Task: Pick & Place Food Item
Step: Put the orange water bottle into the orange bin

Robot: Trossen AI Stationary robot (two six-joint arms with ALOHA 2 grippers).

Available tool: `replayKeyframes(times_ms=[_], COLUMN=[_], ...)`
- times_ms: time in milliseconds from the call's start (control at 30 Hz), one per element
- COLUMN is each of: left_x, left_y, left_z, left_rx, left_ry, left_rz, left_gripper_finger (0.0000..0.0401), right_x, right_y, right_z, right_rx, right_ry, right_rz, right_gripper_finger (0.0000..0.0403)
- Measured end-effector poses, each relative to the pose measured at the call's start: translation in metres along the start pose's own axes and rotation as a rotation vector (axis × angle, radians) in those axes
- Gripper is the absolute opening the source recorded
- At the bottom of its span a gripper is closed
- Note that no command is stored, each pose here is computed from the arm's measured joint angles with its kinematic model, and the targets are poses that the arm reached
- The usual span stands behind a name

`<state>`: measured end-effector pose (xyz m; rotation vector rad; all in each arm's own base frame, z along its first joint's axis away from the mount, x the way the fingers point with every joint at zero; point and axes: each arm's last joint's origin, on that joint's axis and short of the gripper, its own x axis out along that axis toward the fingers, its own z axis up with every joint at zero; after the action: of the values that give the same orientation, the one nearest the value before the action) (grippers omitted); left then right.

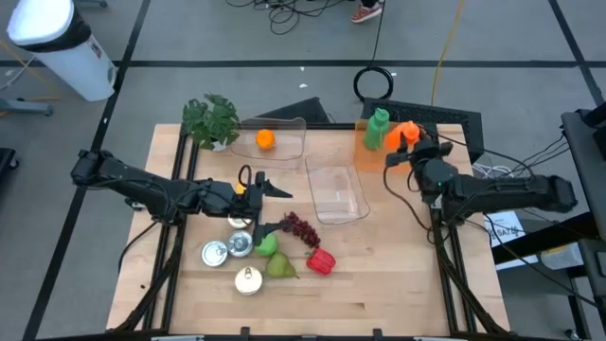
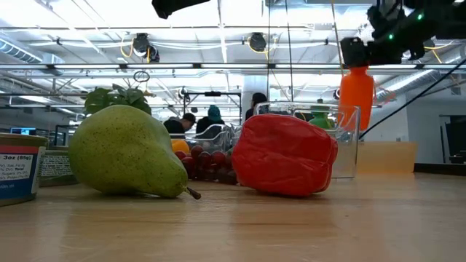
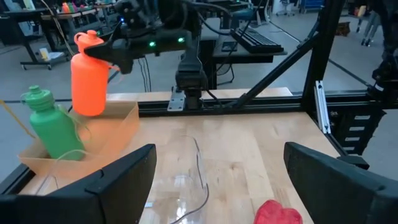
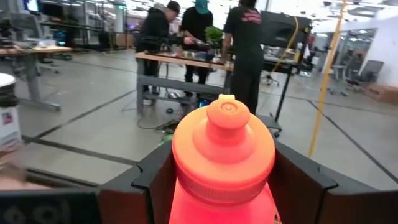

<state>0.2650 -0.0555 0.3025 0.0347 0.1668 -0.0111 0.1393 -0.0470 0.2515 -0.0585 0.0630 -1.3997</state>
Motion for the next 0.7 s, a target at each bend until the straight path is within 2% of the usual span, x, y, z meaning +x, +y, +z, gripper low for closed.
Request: replayKeyframes(times_ms=[200,300,500,700], left_x=[0.000,0.000,0.000,0.000], left_y=[0.000,0.000,0.000,0.000], left_z=[0.000,0.000,0.000,0.000], left_rx=[0.001,0.001,0.007,0.009], left_ry=[0.000,0.000,0.002,0.003], left_rz=[0.001,0.001,0.001,0.001], left_gripper_finger=[0.0355,0.0360,0.0367,0.0358], right_x=[0.025,0.037,0.052,0.054], right_y=[-0.011,-0.018,-0.031,-0.033], right_z=[-0.031,-0.046,-0.059,-0.061], right_rx=[0.040,0.039,0.091,0.069], right_ry=[0.143,0.208,0.270,0.293], right_rz=[0.020,-0.020,-0.033,-0.017], right_gripper_finger=[0.0200,0.0201,0.0202,0.0247])
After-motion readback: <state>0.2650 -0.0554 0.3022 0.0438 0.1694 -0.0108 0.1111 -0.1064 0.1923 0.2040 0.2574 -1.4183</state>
